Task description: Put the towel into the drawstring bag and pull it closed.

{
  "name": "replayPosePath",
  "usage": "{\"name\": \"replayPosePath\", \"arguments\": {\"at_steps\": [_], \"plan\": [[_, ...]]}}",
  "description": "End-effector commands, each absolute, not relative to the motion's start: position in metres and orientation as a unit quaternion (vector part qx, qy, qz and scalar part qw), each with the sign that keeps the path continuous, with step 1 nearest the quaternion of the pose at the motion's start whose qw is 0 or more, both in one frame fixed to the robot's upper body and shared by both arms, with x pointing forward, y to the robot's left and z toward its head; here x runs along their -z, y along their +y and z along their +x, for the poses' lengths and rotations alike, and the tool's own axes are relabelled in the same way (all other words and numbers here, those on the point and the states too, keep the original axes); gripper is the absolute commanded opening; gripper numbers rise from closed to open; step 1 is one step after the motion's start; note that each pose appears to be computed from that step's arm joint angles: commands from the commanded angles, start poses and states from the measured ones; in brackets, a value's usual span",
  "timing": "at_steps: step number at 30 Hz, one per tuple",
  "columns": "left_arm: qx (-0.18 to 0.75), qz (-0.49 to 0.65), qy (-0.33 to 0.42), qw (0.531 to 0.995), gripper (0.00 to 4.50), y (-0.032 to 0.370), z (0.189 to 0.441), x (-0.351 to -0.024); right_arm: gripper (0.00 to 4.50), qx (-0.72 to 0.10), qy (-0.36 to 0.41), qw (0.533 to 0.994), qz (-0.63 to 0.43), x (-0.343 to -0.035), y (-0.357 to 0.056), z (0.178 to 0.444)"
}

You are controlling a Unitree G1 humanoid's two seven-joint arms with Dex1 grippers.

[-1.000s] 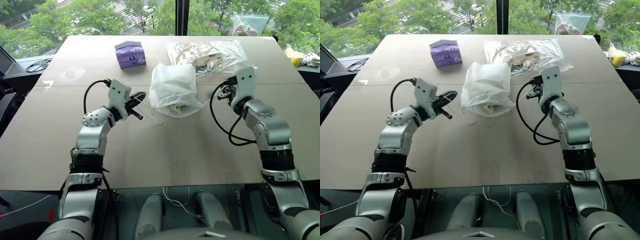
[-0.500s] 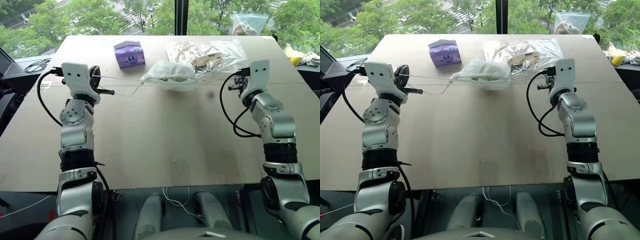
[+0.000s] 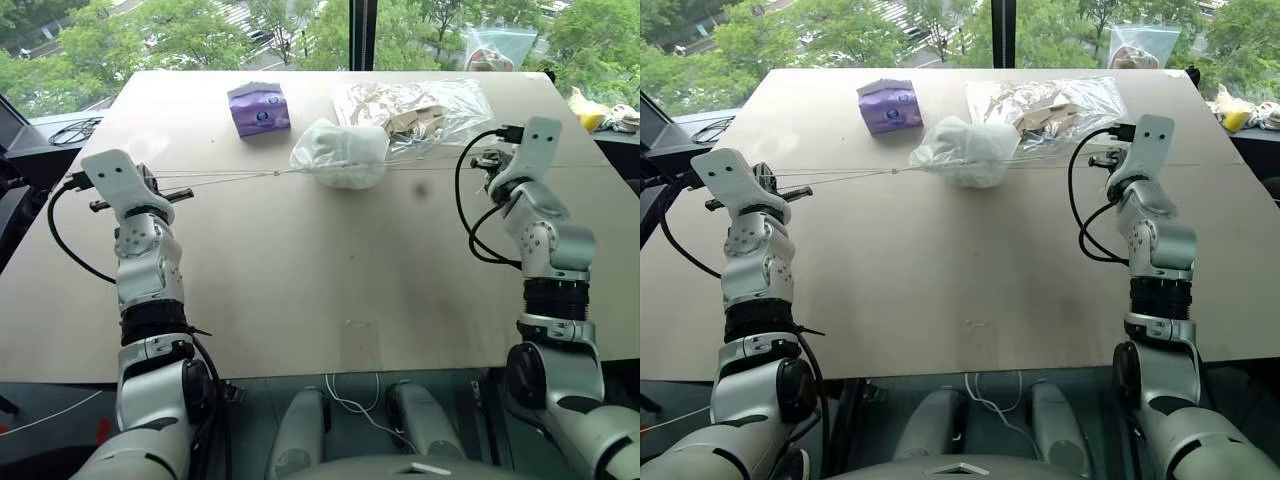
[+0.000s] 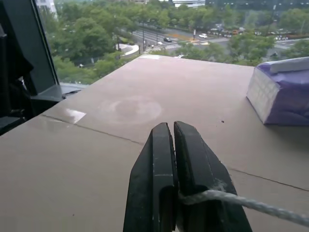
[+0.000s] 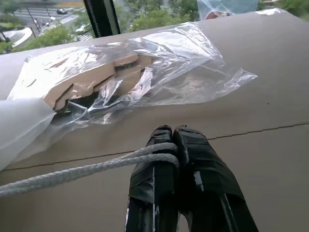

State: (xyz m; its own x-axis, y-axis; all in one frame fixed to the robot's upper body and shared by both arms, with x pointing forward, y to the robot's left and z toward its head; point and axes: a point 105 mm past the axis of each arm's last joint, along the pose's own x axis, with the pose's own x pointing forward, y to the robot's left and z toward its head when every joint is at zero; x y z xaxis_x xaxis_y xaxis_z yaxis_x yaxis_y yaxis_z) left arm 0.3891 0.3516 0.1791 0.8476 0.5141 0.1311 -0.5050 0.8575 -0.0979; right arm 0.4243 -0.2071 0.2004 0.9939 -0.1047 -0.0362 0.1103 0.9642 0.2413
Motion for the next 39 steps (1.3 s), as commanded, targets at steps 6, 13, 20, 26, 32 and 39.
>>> {"name": "replayPosePath", "arguments": {"at_steps": [6, 13, 20, 26, 32, 39], "plan": [[-0.461, -0.094, -0.059, 0.880, 0.02, 0.414, 0.349, -0.171, 0.00, 0.269, -0.006, 0.923, 0.276, -0.193, -0.292, 0.401], [-0.430, -0.086, -0.062, 0.897, 0.02, 0.395, 0.365, -0.175, 0.00, 0.287, 0.011, 0.907, 0.308, -0.184, -0.294, 0.397], [-0.181, -0.077, -0.087, 0.977, 0.02, 0.307, 0.422, -0.200, 0.00, 0.092, 0.021, 0.975, 0.202, -0.204, -0.233, 0.418], [0.169, -0.038, -0.067, 0.983, 1.30, 0.217, 0.433, -0.225, 0.91, -0.148, 0.064, 0.986, -0.053, -0.203, -0.186, 0.402], [0.388, 0.088, 0.056, 0.916, 3.47, 0.216, 0.392, -0.199, 3.15, -0.230, 0.092, 0.953, -0.172, -0.195, -0.211, 0.383], [0.377, 0.137, 0.115, 0.909, 3.47, 0.265, 0.380, -0.193, 3.15, -0.295, 0.114, 0.931, -0.184, -0.184, -0.220, 0.358]]}}
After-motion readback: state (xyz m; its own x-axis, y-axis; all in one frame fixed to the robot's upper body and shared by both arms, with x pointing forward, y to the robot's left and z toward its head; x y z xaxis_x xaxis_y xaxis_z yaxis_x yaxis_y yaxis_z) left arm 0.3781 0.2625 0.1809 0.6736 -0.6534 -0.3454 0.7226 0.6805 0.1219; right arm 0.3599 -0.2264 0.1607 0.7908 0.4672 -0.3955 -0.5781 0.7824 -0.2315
